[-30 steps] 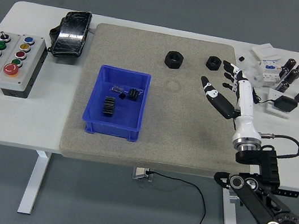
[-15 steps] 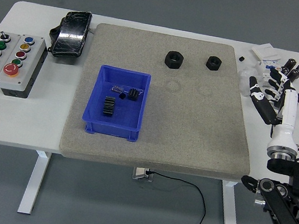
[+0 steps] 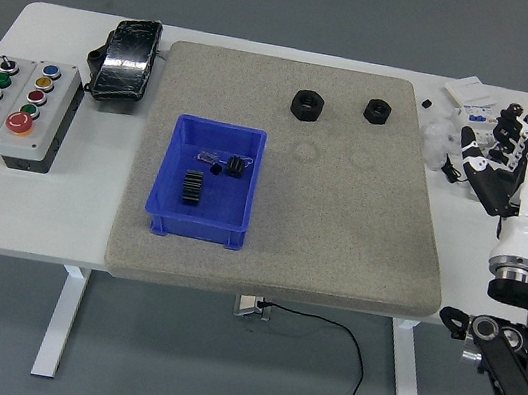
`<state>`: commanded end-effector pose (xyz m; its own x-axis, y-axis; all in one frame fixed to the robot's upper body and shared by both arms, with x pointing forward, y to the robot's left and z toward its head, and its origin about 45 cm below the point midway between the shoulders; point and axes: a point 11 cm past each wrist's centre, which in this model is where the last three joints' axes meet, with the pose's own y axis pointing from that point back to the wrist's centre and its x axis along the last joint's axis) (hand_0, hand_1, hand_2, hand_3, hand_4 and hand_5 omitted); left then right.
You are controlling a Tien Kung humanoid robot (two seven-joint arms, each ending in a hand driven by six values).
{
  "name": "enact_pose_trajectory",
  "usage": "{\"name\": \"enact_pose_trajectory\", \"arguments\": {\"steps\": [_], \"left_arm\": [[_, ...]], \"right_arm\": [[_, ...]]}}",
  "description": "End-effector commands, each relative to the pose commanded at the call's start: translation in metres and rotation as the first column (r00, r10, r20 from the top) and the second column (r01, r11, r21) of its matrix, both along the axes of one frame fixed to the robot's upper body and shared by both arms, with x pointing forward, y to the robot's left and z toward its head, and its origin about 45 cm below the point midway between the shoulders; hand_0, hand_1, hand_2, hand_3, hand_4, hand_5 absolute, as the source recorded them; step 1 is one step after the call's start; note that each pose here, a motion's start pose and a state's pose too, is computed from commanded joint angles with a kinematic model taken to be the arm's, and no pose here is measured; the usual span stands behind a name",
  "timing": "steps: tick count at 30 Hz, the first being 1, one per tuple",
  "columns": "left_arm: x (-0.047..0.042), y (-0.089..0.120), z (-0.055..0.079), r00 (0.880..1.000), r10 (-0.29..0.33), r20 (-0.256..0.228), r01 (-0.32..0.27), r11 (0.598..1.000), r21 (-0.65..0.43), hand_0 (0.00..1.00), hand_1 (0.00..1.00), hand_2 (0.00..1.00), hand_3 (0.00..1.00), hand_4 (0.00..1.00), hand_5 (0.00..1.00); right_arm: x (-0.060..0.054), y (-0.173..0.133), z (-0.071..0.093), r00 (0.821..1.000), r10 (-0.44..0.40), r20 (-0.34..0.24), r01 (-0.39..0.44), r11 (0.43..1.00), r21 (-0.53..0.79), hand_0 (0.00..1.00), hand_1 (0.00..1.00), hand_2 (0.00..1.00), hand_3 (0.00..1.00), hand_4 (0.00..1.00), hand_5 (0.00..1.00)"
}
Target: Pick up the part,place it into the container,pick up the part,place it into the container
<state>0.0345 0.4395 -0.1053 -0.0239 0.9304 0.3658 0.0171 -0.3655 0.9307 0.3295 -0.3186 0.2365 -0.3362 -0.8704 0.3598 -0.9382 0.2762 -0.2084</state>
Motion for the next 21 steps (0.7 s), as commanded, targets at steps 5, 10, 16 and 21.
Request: {"name": "enact_pose_trajectory", "arguments": {"steps": [5, 10, 16, 21], "left_arm": [[-0.0014, -0.002, -0.001, 1.0, 0.004, 0.0, -0.004, 1.0, -0.004, 0.629, 0.551, 0.534, 0.619, 0.697, 0.474], [-0.0004, -0.003, -0.001, 1.0, 0.005, 0.006, -0.005, 1.0, -0.006, 0.629, 0.551, 0.534, 0.619, 0.696, 0.473], [-0.0006, -0.003, -0.001, 1.0, 0.007, 0.009, -0.007, 1.0, -0.005, 0.629, 0.551, 0.533, 0.619, 0.695, 0.471], [-0.0012, -0.003, -0.001, 1.0, 0.005, 0.015, -0.005, 1.0, -0.005, 0.629, 0.551, 0.533, 0.618, 0.695, 0.471]], "right_arm": [[-0.002, -0.003, 0.002, 1.0, -0.009, 0.006, 0.009, 1.0, 0.013, 0.689, 0.776, 0.806, 0.776, 0.779, 0.473], [-0.001, -0.007, 0.006, 1.0, -0.019, 0.021, 0.018, 0.999, 0.036, 0.689, 0.764, 0.801, 0.778, 0.781, 0.469], [-0.001, -0.013, 0.007, 0.999, -0.04, 0.024, 0.039, 0.998, 0.041, 0.685, 0.762, 0.798, 0.777, 0.782, 0.472], [-0.002, -0.017, 0.008, 0.998, -0.055, 0.028, 0.053, 0.997, 0.048, 0.68, 0.754, 0.788, 0.775, 0.783, 0.472]]}}
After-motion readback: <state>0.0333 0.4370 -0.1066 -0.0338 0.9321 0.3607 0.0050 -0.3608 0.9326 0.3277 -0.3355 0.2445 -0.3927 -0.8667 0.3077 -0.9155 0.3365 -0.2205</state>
